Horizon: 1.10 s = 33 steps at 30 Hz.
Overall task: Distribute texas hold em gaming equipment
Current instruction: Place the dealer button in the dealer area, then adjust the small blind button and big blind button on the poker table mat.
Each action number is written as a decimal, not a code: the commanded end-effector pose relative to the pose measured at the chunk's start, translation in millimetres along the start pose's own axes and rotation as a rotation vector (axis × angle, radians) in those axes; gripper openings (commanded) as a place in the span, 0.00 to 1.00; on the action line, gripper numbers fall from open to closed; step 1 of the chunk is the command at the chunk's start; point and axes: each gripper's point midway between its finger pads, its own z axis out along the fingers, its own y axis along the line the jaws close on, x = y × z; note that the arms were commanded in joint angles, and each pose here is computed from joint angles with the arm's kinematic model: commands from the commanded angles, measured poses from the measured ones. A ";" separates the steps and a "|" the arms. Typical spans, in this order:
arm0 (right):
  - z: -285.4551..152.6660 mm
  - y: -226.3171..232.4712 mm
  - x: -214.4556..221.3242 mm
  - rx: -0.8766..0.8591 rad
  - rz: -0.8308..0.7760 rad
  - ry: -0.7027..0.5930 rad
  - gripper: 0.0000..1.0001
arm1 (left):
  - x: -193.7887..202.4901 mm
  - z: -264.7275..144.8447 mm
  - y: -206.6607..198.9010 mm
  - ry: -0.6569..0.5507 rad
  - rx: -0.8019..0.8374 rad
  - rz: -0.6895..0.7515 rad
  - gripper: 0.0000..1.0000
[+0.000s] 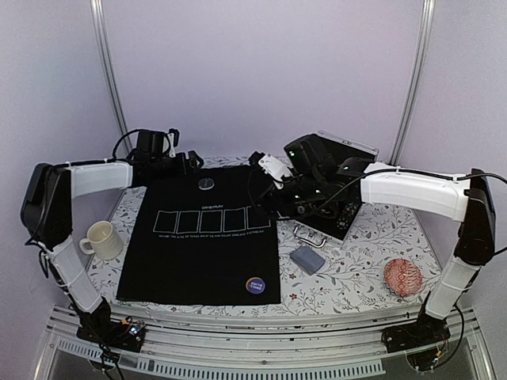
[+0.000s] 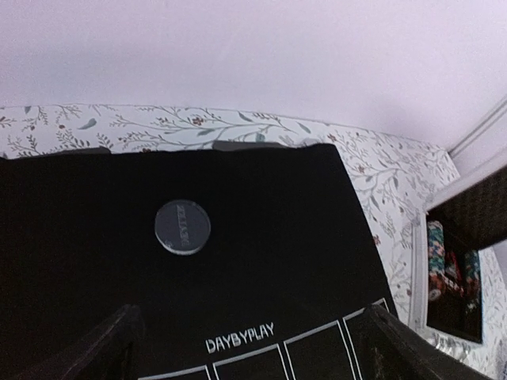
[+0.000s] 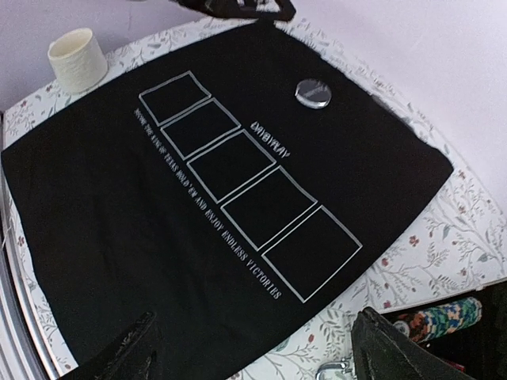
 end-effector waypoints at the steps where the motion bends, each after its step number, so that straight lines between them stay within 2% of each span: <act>1: 20.5 56.6 57.3 -0.140 -0.006 0.238 0.84 | 30.7 -38.4 -6.0 0.046 0.033 0.035 0.96; 6: 36.6 115.5 107.9 -0.218 -0.076 0.421 0.85 | 48.3 -67.6 -10.3 0.067 0.054 0.022 0.96; 11: 52.2 134.1 155.5 -0.198 -0.110 0.561 0.86 | 57.3 -79.3 -10.1 0.079 0.055 0.024 0.96; 16: 61.5 137.9 174.8 -0.182 -0.117 0.612 0.82 | 58.9 -80.1 -10.0 0.085 0.056 0.029 0.96; 19: 64.5 137.3 181.1 -0.166 -0.124 0.629 0.76 | 58.3 -79.0 -10.1 0.086 0.055 0.031 0.96; 25: 60.1 137.1 186.0 -0.167 -0.117 0.642 0.57 | 54.8 -77.7 -12.3 0.083 0.061 0.038 0.96; 33: 48.4 139.6 189.2 -0.192 -0.105 0.665 0.44 | 51.2 -78.5 -11.8 0.080 0.052 0.054 0.96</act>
